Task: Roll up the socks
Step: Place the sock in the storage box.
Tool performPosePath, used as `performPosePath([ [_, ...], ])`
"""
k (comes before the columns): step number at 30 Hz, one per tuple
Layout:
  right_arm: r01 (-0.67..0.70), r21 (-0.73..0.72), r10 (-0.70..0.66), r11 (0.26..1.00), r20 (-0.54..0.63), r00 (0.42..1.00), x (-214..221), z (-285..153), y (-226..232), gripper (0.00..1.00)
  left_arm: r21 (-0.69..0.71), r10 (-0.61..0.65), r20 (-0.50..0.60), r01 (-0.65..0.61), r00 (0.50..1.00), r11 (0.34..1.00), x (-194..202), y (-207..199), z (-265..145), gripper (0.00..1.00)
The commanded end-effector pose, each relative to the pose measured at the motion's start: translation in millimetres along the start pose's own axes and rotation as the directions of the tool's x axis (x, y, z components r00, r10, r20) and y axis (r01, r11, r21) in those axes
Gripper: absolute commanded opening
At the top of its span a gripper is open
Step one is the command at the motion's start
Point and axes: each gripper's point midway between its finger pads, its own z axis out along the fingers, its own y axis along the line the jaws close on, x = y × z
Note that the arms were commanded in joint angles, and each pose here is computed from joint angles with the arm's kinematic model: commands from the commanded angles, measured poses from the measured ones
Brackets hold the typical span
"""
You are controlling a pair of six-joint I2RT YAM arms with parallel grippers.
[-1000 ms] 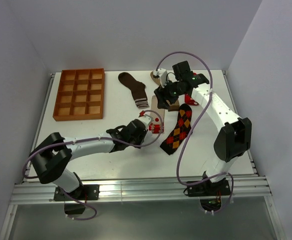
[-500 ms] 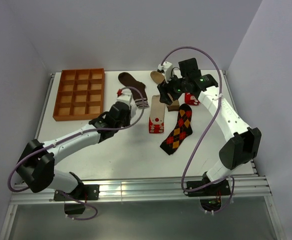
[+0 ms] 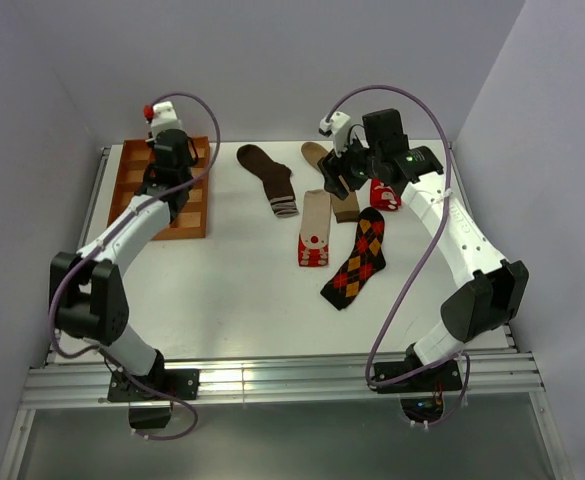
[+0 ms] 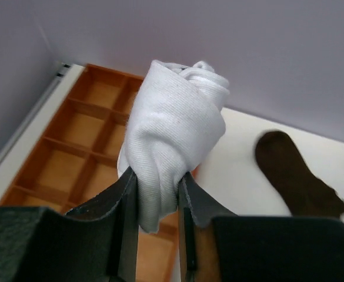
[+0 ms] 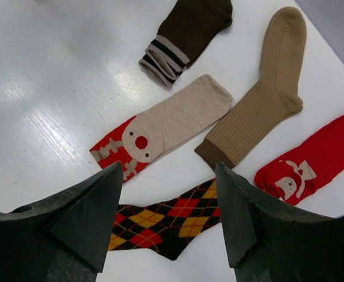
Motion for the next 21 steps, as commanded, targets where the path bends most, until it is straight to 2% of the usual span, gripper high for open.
performPosePath([
  [1, 0.047, 0.068, -0.054, 0.997, 0.106, 0.993, -37, -17, -15, 0.72, -0.065, -0.009, 0.086, 0.014, 0.996, 0.998, -26, 21, 39, 0.0],
  [4, 0.057, 0.059, -0.063, 0.997, 0.107, 0.992, -37, -12, -16, 0.72, -0.097, 0.001, 0.042, 0.003, 0.999, 0.995, -6, 41, 85, 0.0],
  [6, 0.068, 0.059, -0.074, 0.996, 0.107, 0.991, -36, -8, -17, 0.72, -0.103, -0.008, 0.062, 0.015, 0.998, 0.995, -12, 44, 101, 0.0],
  [10, 0.083, 0.058, -0.088, 0.995, 0.099, 0.991, -31, -1, -19, 0.72, -0.122, -0.002, 0.033, 0.006, 0.999, 0.993, 3, 50, 143, 0.0],
  [16, 0.097, 0.058, -0.101, 0.994, 0.085, 0.991, -25, 8, -21, 0.72, -0.152, 0.001, -0.05, -0.008, 0.999, 0.988, 38, 55, 177, 0.0],
  [21, 0.098, 0.047, -0.101, 0.994, 0.066, 0.993, -16, 16, -20, 0.72, -0.164, -0.025, -0.121, 0.005, 0.992, 0.986, 63, 62, 185, 0.0],
])
